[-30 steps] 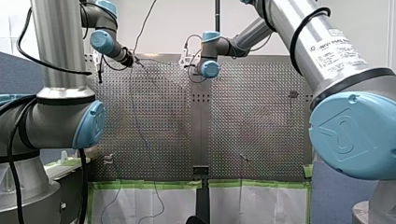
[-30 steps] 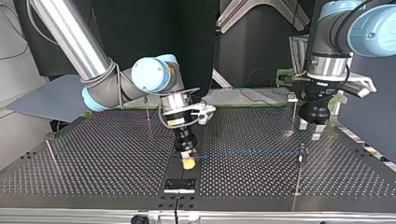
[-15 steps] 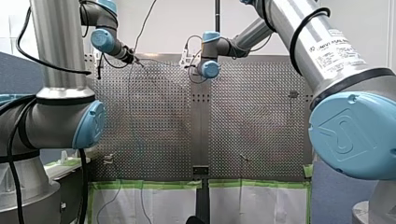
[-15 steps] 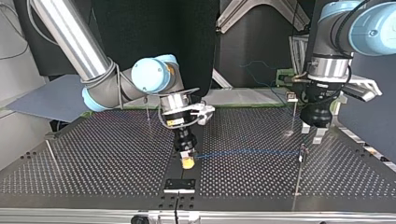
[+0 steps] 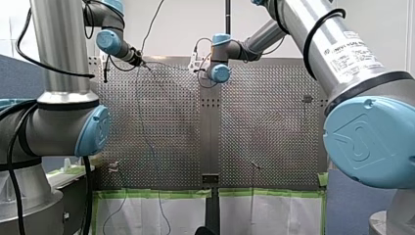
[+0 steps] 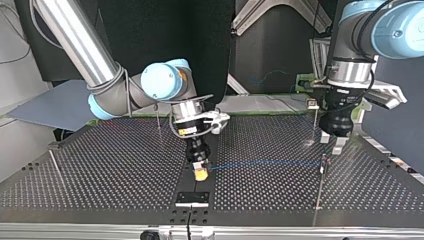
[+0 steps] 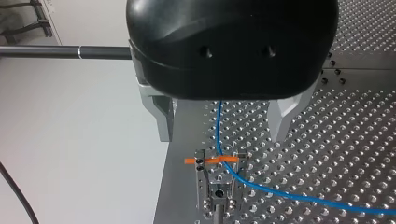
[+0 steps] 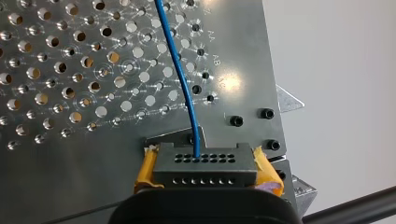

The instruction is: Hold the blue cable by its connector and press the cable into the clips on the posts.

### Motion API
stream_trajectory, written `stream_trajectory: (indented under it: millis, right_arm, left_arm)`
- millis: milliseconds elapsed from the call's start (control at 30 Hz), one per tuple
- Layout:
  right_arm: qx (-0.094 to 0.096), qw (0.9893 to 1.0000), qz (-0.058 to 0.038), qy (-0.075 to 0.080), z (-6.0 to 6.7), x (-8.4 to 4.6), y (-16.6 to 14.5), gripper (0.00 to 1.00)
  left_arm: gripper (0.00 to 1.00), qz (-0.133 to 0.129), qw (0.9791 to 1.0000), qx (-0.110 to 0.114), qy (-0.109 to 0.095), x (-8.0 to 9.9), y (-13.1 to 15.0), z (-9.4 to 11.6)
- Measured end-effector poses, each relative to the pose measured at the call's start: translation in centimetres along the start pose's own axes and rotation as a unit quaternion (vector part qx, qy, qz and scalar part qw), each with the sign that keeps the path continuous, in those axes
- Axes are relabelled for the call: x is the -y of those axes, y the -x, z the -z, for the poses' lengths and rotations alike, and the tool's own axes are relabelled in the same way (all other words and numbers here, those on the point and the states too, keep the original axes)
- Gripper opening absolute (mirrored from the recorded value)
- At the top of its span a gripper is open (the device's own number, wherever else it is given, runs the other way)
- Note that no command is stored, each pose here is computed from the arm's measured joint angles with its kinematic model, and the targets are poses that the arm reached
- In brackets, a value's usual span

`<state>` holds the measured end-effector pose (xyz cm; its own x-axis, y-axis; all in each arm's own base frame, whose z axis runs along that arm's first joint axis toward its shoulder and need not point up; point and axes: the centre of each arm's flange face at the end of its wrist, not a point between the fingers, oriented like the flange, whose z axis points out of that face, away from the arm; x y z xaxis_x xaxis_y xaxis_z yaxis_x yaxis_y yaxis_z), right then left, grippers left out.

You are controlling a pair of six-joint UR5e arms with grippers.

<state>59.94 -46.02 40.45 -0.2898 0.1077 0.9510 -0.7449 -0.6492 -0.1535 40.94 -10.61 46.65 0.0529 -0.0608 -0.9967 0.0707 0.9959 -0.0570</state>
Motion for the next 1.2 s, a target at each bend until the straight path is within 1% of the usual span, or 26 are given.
stream_trajectory:
  millis: [200, 333, 433, 500, 600, 667, 767, 1000, 1200]
  right_arm:
    - [0.001, 1.0, 0.0002, 0.0, 0.0, -0.1, 0.1, 0.0]
    - [0.001, 1.0, 0.0006, 0.002, -0.1, -0.3, 0.2, 0.0]
    - [0.002, 1.0, 0.0011, 0.003, -0.1, -0.6, 0.3, 0.0]
    - [0.001, 1.0, 0.0013, 0.004, -0.2, -0.7, 0.3, 0.0]
    - [0.001, 1.0, 0.0016, 0.006, -0.2, -0.9, 0.3, 0.0]
    - [0.001, 1.0, 0.0018, 0.007, -0.3, -1.0, 0.3, 0.0]
    - [0.0, 1.0, 0.002, 0.007, -0.3, -1.1, 0.2, 0.0]
    - [0.0, 1.0, 0.0023, 0.008, -0.3, -1.3, 0.3, 0.0]
    - [0.0, 1.0, 0.0024, 0.008, -0.3, -1.3, 0.3, 0.0]
  left_arm:
    - [1.0, 0.004, 1.0, -0.001, -0.006, 0.3, 0.0, 0.0]
    - [1.0, 0.009, 0.9997, -0.009, -0.02, 0.9, 0.2, -0.1]
    - [1.0, 0.007, 0.9992, -0.02, -0.033, 1.5, 0.1, -0.4]
    - [1.0, 0.006, 0.999, -0.025, -0.038, 1.9, 0.3, -0.4]
    - [1.0, 0.006, 0.9988, -0.021, -0.043, 2.5, 1.1, -0.2]
    - [1.0, 0.005, 0.999, -0.015, -0.043, 2.8, 1.7, -0.1]
    - [1.0, 0.004, 0.9992, -0.014, -0.038, 3.1, 1.9, -0.5]
    - [1.0, 0.002, 0.9991, -0.013, -0.04, 4.2, 1.7, -1.1]
    - [1.0, 0.0, 0.9994, -0.012, -0.031, 4.7, 0.9, -2.0]
